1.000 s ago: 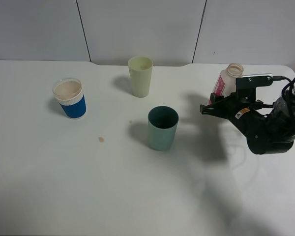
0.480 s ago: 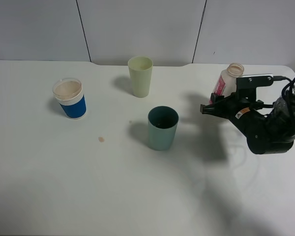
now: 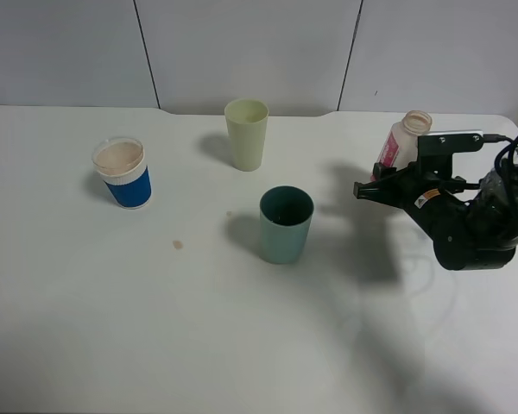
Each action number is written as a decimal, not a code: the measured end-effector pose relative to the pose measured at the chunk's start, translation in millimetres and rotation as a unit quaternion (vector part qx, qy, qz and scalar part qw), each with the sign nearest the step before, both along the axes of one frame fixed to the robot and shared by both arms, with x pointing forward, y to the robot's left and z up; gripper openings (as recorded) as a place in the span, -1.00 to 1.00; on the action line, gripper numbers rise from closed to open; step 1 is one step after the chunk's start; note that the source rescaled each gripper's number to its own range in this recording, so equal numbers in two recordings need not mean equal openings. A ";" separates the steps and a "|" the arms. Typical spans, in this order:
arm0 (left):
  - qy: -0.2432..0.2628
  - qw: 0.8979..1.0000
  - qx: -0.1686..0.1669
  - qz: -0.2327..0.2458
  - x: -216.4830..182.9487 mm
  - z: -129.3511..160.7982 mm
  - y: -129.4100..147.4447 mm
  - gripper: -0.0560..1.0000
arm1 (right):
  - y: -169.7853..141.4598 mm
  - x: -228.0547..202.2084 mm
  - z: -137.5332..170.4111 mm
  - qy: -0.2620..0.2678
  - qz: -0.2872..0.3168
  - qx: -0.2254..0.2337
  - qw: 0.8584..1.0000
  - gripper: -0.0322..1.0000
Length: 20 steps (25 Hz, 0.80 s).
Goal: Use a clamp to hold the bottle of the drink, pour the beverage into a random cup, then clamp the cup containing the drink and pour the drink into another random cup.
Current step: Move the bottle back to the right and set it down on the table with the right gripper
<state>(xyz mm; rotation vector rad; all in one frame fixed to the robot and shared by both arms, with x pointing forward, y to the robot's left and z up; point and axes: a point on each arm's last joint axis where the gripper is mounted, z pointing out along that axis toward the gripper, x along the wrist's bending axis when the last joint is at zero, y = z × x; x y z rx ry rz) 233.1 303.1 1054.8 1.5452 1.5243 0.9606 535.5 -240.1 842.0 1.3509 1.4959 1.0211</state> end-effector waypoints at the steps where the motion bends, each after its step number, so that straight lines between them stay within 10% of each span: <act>1: 0.000 1.000 0.000 0.000 0.0 0.0 0.0 0.88 | 0.0 0.0 0.0 0.000 0.000 0.000 1.000 -0.94; 20: 0.000 1.000 0.000 0.000 0.0 0.0 0.0 0.88 | -0.1 0.1 0.2 -0.001 -0.002 0.004 1.000 0.05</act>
